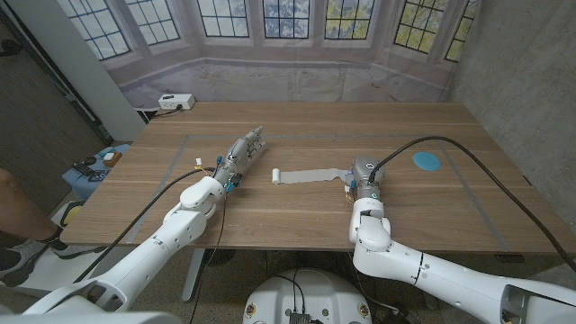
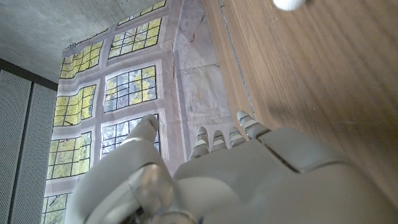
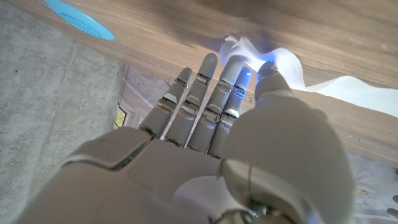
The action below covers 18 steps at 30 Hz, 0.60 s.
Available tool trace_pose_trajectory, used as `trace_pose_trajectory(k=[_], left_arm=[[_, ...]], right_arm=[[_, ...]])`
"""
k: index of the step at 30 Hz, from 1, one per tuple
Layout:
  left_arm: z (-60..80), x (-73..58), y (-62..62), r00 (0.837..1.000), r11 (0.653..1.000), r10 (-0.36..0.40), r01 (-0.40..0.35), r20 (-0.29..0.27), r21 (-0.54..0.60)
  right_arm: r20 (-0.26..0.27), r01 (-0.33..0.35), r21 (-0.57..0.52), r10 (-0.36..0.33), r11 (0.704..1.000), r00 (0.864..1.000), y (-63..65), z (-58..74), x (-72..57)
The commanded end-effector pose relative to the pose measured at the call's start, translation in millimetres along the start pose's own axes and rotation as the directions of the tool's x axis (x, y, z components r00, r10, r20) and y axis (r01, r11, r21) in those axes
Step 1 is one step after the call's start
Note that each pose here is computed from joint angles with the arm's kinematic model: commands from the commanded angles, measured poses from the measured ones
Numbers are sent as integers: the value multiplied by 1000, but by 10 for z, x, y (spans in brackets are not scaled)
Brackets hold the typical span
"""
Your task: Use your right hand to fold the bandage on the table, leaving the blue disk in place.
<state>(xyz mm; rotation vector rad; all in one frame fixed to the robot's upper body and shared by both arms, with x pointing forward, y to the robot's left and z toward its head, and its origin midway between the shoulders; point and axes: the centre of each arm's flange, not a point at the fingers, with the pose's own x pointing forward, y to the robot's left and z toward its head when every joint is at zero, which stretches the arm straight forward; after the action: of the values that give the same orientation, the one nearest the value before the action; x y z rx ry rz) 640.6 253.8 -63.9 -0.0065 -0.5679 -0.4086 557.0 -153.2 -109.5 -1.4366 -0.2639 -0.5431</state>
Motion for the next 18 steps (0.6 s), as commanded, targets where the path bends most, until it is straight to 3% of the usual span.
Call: trace_pose_trajectory(k=[1, 18], left_arm=[[2, 22, -29, 1000, 1000, -11, 11, -2, 0], [20, 36, -28, 1000, 1000, -16, 16, -2, 1]], right_arm=[[2, -21, -6, 21, 1000, 1000, 18, -53, 30], [6, -25, 4, 25, 1000, 1000, 145, -42, 38]])
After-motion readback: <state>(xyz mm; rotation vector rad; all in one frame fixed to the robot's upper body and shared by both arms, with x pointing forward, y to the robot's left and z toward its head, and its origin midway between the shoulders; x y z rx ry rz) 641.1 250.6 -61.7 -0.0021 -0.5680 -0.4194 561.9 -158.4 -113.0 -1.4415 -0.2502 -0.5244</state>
